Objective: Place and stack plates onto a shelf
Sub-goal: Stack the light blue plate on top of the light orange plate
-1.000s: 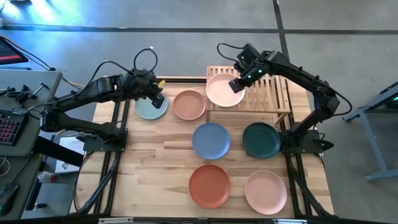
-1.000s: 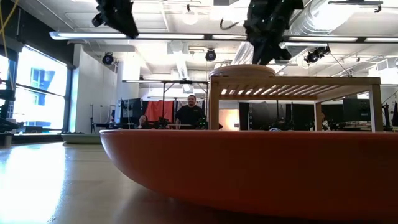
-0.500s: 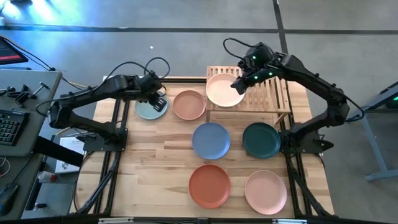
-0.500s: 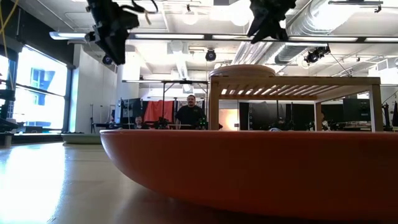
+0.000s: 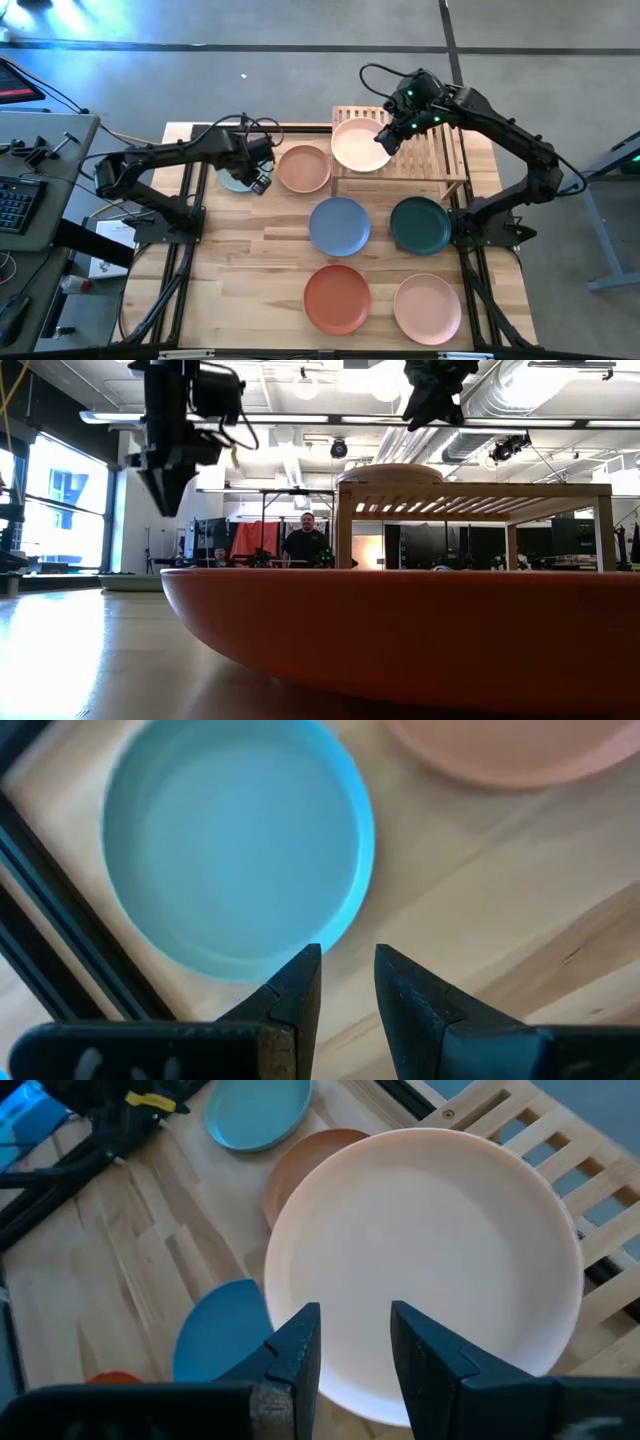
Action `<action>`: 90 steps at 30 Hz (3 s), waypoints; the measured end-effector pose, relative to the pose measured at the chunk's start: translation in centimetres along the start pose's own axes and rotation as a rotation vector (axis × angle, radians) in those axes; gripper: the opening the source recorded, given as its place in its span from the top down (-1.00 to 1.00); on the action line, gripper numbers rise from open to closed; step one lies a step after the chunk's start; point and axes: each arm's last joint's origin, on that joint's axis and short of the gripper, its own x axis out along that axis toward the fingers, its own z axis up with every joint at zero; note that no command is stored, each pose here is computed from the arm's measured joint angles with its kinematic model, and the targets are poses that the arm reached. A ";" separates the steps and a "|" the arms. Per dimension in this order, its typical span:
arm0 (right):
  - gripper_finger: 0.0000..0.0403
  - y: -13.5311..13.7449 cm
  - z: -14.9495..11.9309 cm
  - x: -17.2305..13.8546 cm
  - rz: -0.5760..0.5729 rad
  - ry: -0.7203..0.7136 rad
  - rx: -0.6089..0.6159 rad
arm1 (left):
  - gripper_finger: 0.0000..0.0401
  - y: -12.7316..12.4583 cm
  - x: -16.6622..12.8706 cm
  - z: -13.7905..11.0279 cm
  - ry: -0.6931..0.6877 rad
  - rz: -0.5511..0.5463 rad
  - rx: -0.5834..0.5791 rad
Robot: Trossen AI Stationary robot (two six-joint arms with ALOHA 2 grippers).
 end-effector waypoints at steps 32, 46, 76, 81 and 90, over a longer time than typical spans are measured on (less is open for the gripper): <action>0.50 -0.1 0.0 0.1 -0.042 -0.003 -0.051 | 0.57 -0.2 6.0 -1.2 0.010 -0.101 -0.078; 0.50 -0.3 -0.1 0.1 -0.089 0.004 -0.042 | 0.57 -1.1 8.6 -0.6 0.069 -0.063 -0.017; 0.50 -0.3 -0.4 0.1 -0.097 0.033 -0.037 | 0.99 -1.8 9.7 0.0 0.179 -0.011 0.097; 0.50 -0.3 -0.3 0.1 -0.096 0.032 -0.034 | 0.99 -1.7 8.3 0.8 0.193 0.007 0.160; 0.50 -0.4 -0.6 0.1 -0.103 0.051 0.004 | 1.00 -0.8 4.4 1.2 0.089 -0.001 0.193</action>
